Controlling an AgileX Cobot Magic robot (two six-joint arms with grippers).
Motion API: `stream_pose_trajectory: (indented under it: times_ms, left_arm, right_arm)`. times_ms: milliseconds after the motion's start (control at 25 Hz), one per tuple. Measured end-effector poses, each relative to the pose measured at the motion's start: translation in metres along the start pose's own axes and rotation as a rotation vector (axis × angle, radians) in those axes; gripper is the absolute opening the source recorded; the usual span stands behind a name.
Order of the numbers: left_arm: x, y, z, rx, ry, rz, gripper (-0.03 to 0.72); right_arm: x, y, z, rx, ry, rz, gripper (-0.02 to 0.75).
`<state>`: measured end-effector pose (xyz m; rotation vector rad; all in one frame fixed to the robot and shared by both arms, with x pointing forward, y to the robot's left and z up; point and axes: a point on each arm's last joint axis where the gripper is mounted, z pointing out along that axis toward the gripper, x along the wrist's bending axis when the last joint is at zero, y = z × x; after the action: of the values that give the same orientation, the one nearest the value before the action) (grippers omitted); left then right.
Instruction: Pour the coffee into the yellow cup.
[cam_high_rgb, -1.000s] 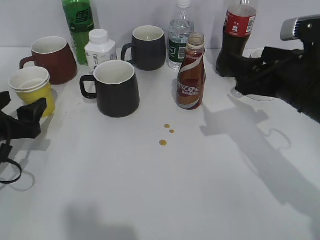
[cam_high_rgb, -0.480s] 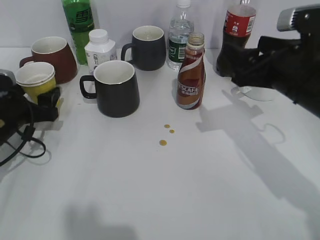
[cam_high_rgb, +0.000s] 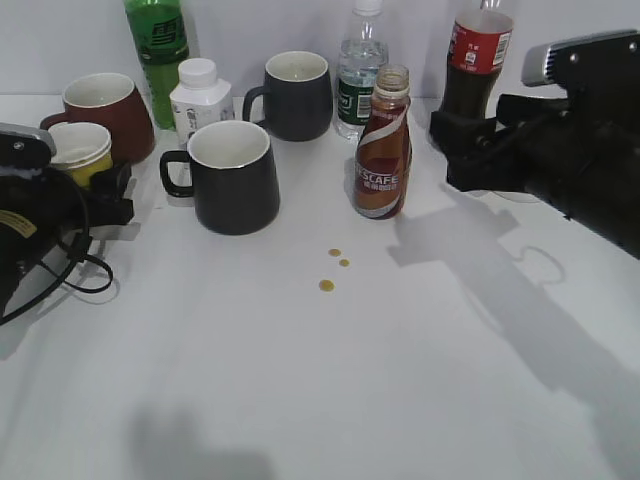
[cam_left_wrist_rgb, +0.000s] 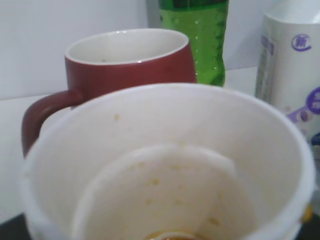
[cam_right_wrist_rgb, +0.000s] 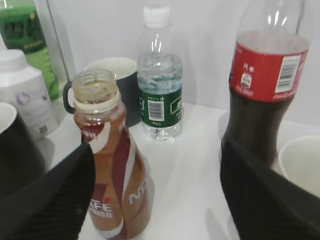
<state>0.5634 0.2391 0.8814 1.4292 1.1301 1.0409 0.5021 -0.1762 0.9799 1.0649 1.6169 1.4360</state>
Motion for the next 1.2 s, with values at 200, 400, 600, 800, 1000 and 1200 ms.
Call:
stream_pose_trajectory:
  times_ms: [200, 400, 600, 800, 1000, 1200]
  left_arm:
    - [0.000, 0.000, -0.001, -0.001, -0.005, 0.002, 0.450]
    - [-0.002, 0.001, -0.024, 0.028, -0.026, 0.009, 0.417]
    - [-0.007, 0.013, -0.057, 0.030, -0.079, -0.015, 0.412]
    - [-0.021, 0.026, -0.075, -0.005, -0.246, 0.035, 0.412]
    - [-0.037, 0.029, -0.082, -0.014, -0.434, 0.046, 0.411]
    - [-0.053, 0.027, -0.089, -0.003, -0.584, 0.076, 0.410]
  right_arm:
    - [0.007, -0.003, 0.003, 0.009, 0.072, -0.040, 0.587]
    - [0.013, -0.017, 0.011, 0.059, 0.142, -0.065, 0.595]
    - [0.016, -0.030, 0.030, 0.097, 0.179, -0.065, 0.606]
    - [0.018, -0.041, 0.058, 0.117, 0.187, -0.040, 0.606]
    - [0.021, -0.049, 0.081, 0.120, 0.219, -0.045, 0.606]
    - [0.022, -0.058, 0.102, 0.123, 0.230, -0.027, 0.606]
